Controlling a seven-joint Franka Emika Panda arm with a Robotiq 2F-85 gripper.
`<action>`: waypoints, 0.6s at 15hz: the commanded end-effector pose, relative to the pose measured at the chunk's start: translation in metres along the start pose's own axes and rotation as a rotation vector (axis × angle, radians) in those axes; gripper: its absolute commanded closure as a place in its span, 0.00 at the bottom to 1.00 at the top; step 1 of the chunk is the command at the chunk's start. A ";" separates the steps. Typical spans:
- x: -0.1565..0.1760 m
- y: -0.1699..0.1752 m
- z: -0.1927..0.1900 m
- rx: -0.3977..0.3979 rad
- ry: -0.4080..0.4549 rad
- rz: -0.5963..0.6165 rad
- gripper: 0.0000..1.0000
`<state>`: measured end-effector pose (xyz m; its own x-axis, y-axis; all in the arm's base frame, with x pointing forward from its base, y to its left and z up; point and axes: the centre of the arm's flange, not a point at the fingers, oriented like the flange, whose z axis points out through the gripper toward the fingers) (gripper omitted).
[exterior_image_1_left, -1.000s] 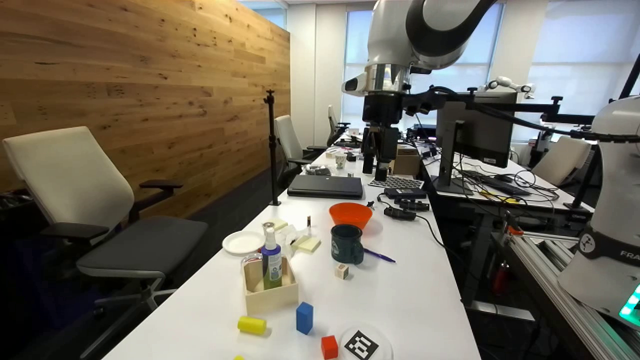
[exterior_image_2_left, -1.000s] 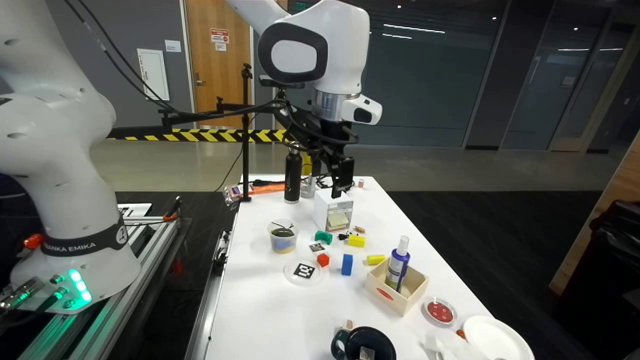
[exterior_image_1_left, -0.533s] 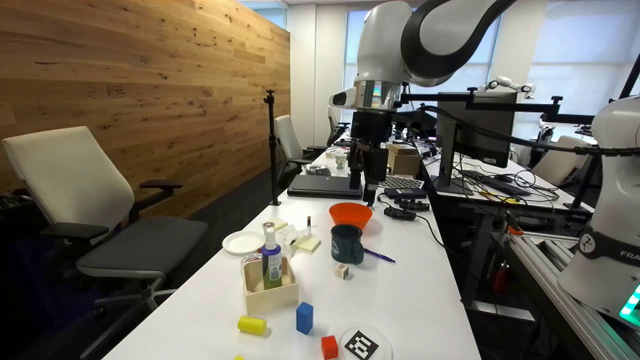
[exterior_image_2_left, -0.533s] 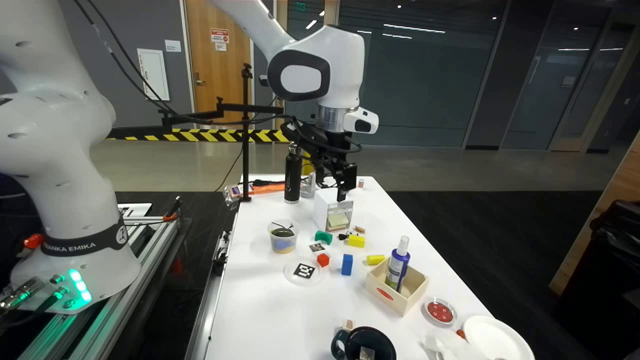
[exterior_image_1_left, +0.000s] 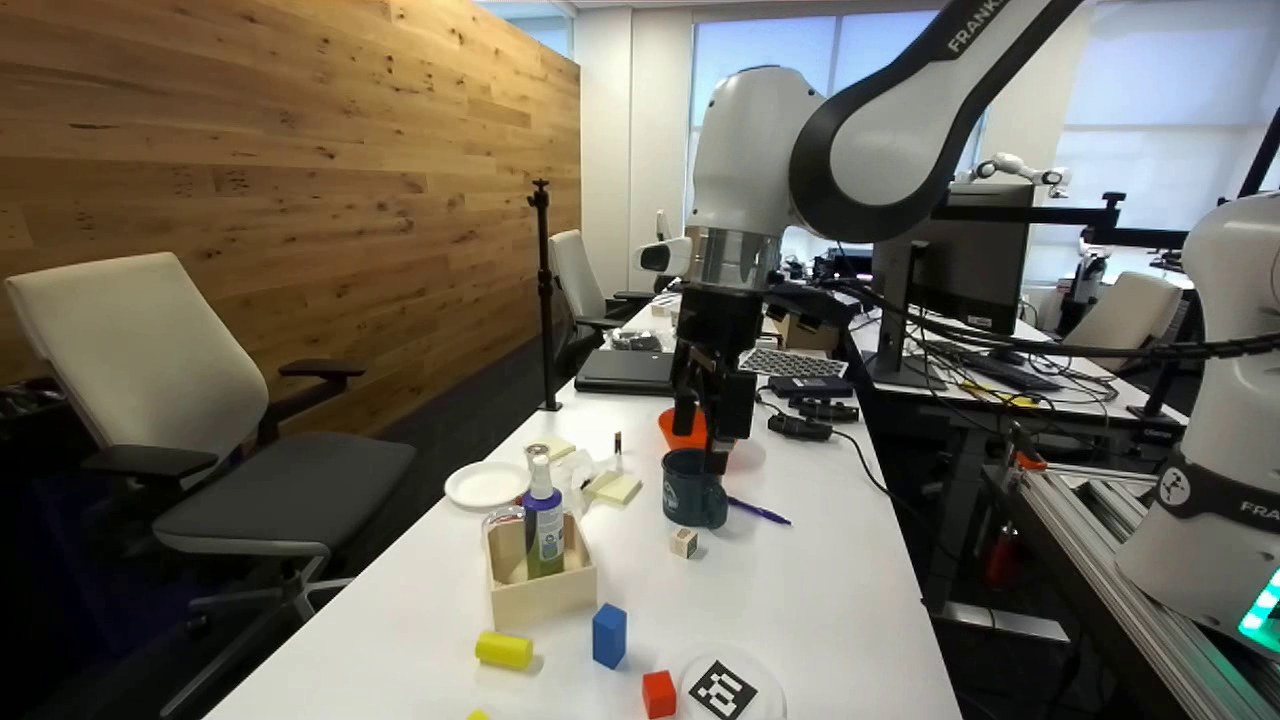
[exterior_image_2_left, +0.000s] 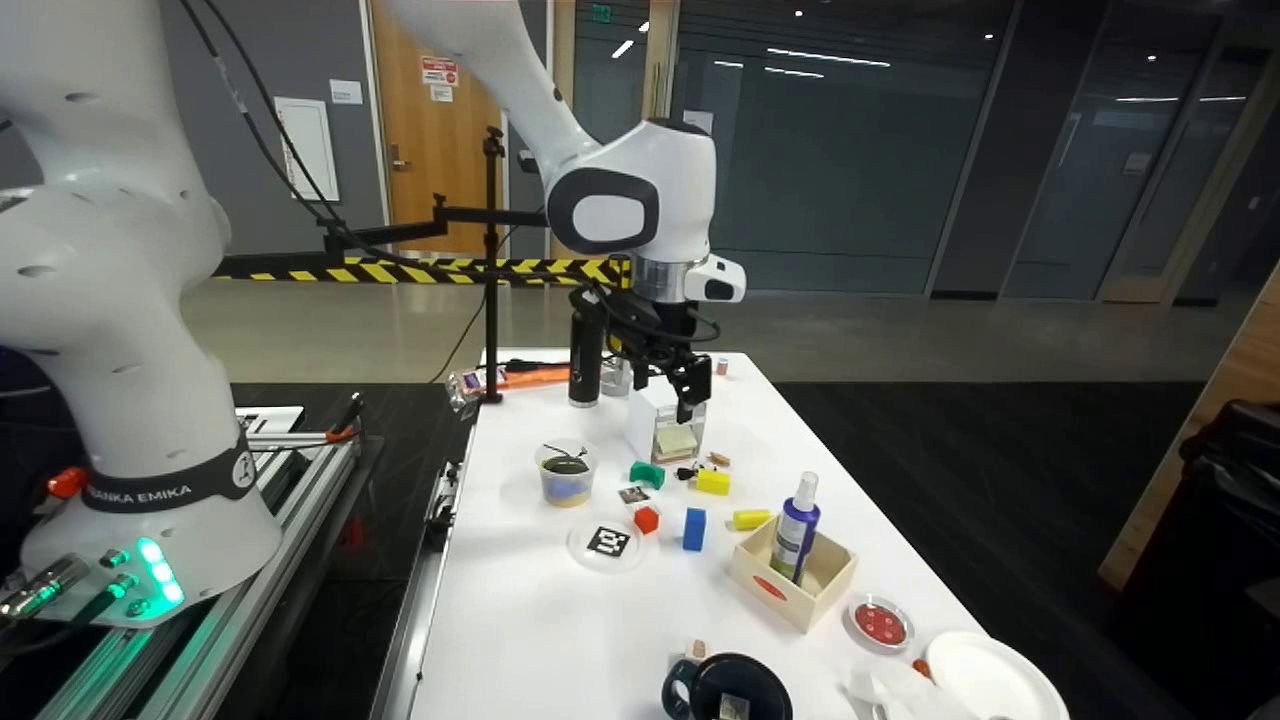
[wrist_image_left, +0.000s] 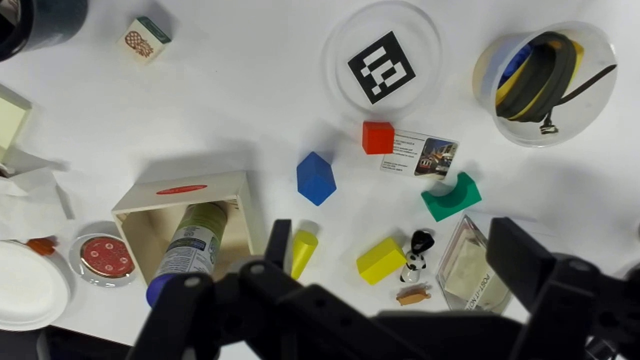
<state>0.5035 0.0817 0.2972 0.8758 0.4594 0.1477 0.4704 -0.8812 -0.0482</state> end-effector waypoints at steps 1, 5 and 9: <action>0.019 -0.010 0.031 -0.016 0.017 -0.016 0.00; 0.032 -0.013 0.069 -0.039 0.024 -0.013 0.00; 0.038 0.001 0.103 -0.108 -0.008 0.011 0.00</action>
<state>0.5263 0.1072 0.2244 0.8676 0.4719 0.1565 0.4773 -0.8787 0.0039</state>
